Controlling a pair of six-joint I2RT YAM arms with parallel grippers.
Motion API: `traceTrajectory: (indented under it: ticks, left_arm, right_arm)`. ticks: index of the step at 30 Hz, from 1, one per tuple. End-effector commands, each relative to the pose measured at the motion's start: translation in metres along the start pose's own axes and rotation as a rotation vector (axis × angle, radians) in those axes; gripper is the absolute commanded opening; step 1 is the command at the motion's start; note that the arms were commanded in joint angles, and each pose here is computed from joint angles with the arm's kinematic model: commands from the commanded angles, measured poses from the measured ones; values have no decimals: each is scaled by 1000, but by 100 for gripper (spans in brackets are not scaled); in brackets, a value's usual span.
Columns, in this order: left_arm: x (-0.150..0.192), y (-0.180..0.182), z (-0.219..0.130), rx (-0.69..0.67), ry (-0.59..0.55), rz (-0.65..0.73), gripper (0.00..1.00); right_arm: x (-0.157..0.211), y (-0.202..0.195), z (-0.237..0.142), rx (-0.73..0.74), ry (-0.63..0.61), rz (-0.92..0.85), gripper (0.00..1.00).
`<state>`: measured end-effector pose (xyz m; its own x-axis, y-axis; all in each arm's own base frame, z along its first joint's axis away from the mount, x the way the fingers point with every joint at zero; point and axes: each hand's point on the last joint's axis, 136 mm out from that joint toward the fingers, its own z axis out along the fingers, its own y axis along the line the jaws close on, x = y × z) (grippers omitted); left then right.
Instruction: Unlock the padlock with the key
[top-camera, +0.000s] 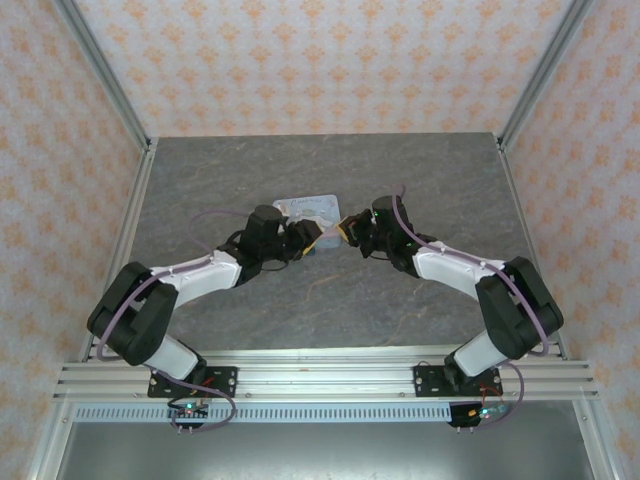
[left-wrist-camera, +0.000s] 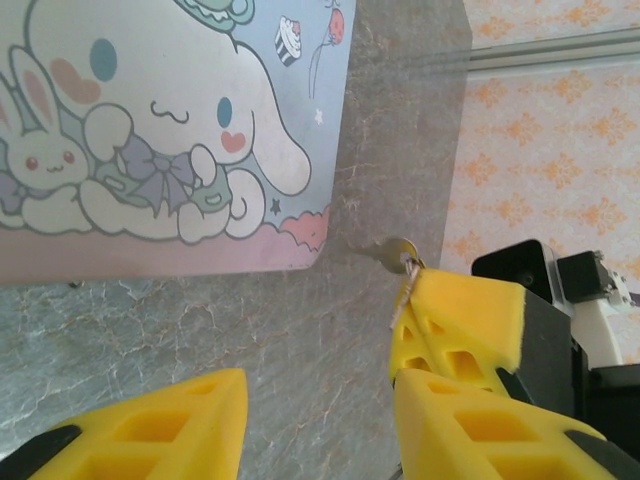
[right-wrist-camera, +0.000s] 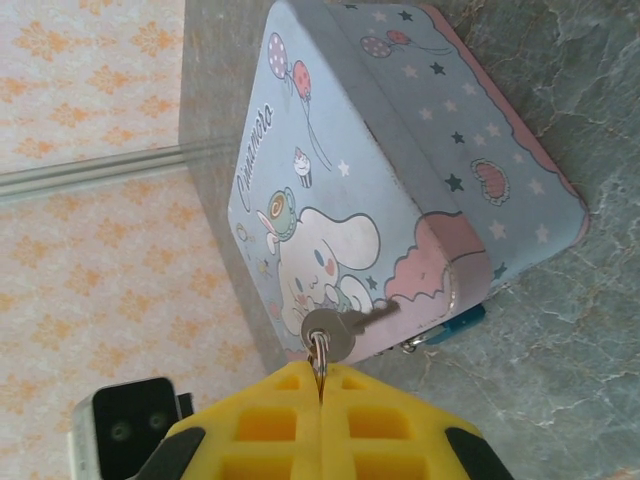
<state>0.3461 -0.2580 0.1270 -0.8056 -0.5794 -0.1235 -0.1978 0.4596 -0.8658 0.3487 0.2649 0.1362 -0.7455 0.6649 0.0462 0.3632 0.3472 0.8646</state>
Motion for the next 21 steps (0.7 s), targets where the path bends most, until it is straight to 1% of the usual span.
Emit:
traceTrajectory:
  ticks: [1,10,17,21]
  left_arm:
    - [-11,-33,4,95,-47,24,42]
    - [-11,-49,18,123,-52,28,39]
    - [-9,-51,24,121,-50,31,34]
    - [-9,-48,26,113,-50,31,34]
  right_arm:
    - [-1,9,1,-54,4,30,0]
    - [1,5,1,-58,10,39,0]
    - [2,3,2,-62,17,45,0]
    - [2,4,1,-69,20,45,0]
